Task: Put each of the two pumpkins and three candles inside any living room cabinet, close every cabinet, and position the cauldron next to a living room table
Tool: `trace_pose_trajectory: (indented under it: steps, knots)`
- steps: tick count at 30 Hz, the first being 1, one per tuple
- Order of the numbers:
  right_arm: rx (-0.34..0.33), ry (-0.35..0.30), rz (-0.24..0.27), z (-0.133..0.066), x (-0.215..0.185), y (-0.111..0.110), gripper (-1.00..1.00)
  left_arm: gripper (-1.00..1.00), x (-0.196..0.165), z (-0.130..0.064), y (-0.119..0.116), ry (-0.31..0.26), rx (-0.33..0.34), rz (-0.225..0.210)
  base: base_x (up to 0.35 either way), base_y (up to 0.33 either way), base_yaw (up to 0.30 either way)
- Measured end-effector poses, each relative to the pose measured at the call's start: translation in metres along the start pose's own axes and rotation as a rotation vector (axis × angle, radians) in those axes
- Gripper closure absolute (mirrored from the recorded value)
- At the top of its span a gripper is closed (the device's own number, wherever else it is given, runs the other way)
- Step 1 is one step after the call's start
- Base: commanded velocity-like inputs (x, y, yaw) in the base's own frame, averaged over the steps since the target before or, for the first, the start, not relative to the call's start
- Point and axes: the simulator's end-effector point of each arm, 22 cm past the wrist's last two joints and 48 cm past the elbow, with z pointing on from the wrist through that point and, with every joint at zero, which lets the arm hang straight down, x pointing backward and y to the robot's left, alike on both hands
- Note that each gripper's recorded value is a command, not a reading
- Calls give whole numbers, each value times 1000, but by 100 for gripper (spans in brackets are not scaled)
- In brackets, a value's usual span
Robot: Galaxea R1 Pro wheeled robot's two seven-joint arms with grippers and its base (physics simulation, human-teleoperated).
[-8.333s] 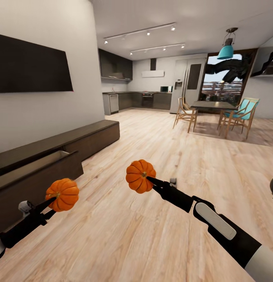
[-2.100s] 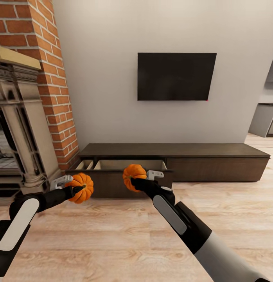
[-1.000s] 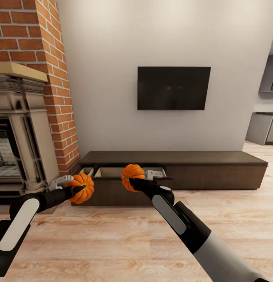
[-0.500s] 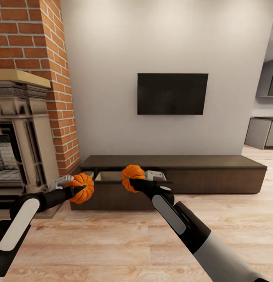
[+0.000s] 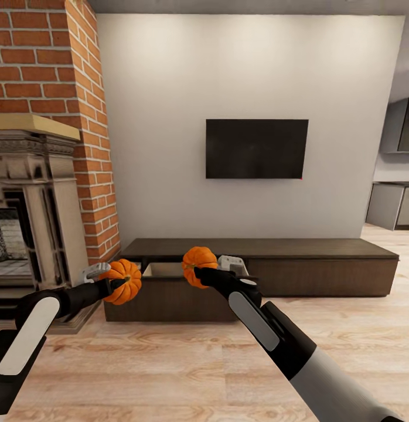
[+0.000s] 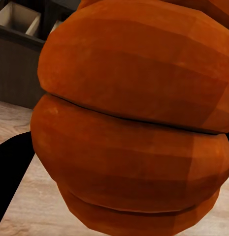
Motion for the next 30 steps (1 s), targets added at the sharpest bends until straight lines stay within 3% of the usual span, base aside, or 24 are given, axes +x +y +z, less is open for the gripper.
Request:
trace_pose_trajectory:
  steps: [30]
  knots:
    - [8,36,11,12,-42,4,100,100,-43,4,-17,33,-11,-3,0,0,0]
